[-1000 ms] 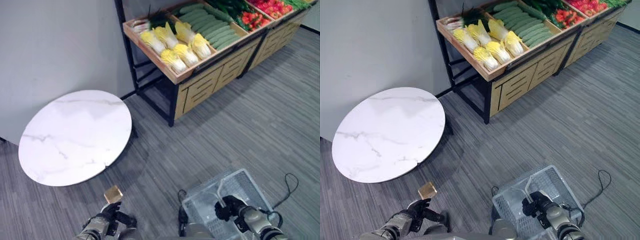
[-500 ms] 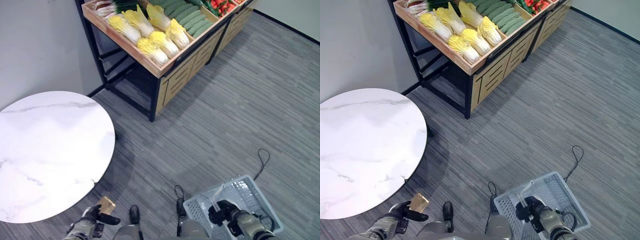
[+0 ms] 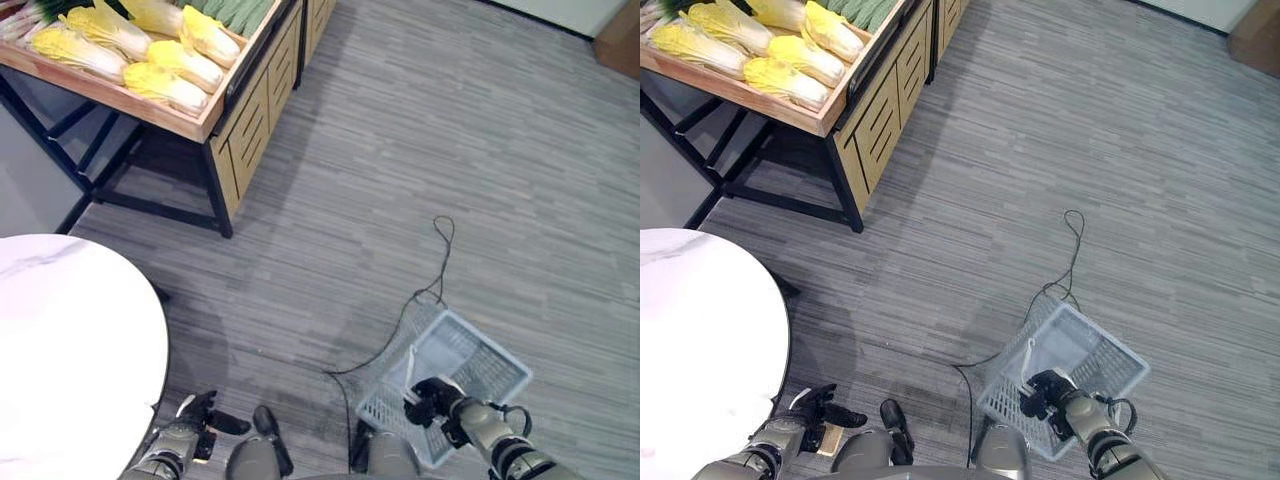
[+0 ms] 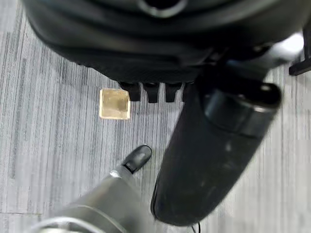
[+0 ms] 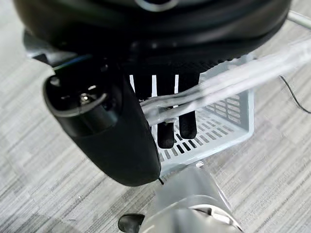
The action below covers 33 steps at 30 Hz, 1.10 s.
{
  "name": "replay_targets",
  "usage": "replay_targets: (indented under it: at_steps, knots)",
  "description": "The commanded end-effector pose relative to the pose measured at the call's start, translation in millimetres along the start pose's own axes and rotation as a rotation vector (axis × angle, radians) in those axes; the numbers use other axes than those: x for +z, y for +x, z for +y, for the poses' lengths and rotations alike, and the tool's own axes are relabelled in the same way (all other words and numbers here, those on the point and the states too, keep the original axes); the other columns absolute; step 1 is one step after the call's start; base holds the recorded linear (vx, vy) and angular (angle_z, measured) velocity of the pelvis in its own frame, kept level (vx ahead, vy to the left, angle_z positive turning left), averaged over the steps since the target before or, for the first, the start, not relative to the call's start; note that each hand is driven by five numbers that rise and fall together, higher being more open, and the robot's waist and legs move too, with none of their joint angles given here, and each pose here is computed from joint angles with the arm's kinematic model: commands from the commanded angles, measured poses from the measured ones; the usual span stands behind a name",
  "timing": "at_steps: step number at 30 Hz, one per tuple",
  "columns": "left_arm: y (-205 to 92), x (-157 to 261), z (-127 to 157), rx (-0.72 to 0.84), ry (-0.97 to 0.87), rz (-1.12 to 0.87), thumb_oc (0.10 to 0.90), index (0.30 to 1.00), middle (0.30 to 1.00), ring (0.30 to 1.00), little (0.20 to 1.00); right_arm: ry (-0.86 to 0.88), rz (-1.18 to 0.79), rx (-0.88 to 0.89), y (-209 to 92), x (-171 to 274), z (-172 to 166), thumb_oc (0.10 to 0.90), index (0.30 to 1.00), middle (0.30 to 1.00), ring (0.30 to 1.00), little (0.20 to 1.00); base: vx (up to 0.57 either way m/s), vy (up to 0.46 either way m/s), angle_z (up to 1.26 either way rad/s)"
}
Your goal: Get the vegetables into the basket
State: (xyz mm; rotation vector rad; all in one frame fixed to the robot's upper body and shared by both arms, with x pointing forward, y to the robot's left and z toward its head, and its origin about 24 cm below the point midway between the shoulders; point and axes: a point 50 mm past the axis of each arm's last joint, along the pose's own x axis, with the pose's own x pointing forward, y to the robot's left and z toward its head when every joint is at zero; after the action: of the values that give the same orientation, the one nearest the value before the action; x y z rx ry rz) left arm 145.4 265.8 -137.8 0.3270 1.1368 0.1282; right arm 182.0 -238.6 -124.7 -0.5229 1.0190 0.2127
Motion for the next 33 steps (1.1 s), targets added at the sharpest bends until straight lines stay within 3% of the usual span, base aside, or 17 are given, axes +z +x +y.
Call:
replay_targets:
  at_steps: [1,10,15,22,33]
  knots:
    - [-2,-20,12,0.033,0.031,0.065,0.9,1.0,1.0,1.0,1.0,-0.009,-0.08,-0.001,1,20,-6,0.4,0.3,0.3,0.3,0.3,0.1,-0.097,-0.24]
    - [-1,-17,-11,-0.034,0.086,0.061,0.9,1.0,1.0,1.0,1.0,0.034,0.01,0.011,-3,-13,1,0.4,0.3,0.3,0.3,0.3,0.06,-0.161,0.01]
    - [0,-4,-22,-0.051,-0.031,0.019,0.9,1.0,1.0,1.0,1.0,0.055,0.004,-0.02,-4,-13,-5,0.4,0.3,0.3,0.3,0.3,0.02,-0.121,-0.04]
    - [-1,-7,-33,-0.085,-0.005,0.016,0.9,1.0,1.0,1.0,1.0,0.071,-0.003,-0.025,-2,-8,-7,0.4,0.3,0.3,0.3,0.3,0.08,0.102,-0.69]
    - [-1,-7,-10,-0.021,0.022,0.018,0.9,1.0,1.0,1.0,1.0,0.08,0.018,0.011,1,-7,8,0.4,0.3,0.3,0.3,0.3,0.02,0.109,-0.28]
